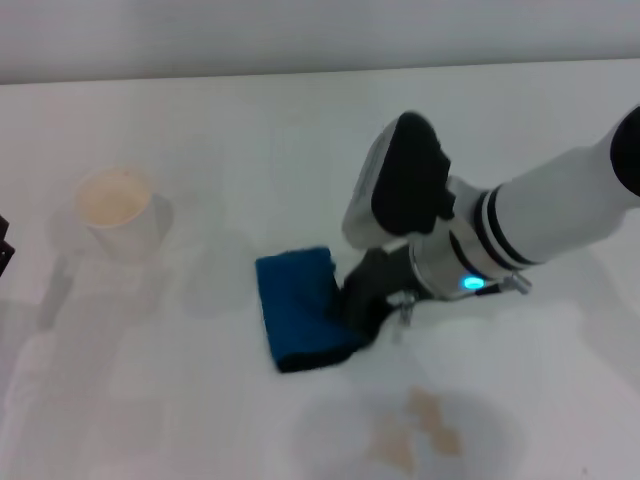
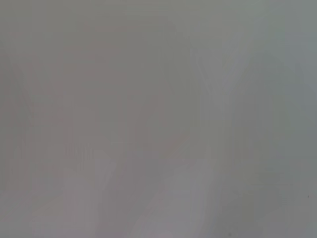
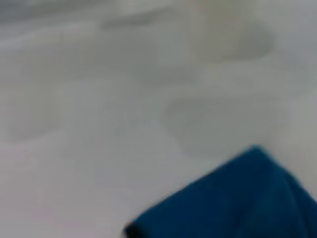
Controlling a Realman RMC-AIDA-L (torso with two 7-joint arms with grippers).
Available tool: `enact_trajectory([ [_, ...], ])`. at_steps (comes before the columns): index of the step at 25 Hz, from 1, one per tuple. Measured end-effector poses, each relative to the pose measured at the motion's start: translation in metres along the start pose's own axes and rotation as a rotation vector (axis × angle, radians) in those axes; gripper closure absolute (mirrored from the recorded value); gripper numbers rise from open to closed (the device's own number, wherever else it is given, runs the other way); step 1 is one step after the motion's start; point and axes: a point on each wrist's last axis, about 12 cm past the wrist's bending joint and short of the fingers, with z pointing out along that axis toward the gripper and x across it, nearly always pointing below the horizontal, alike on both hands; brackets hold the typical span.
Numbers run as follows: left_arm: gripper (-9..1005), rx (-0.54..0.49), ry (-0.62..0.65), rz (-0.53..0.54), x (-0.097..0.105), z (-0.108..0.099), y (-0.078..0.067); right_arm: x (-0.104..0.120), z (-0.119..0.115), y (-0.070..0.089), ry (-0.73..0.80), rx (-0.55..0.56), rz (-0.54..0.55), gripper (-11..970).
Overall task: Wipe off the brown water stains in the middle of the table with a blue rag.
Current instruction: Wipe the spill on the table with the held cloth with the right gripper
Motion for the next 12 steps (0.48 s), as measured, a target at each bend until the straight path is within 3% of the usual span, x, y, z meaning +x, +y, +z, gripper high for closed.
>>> enact_trajectory([
  [12, 102, -0.011, -0.002, 0.001, 0.0, -0.001, 0.002, 0.023, -0.021, 0.04, 0.18, -0.29, -0.054, 918],
])
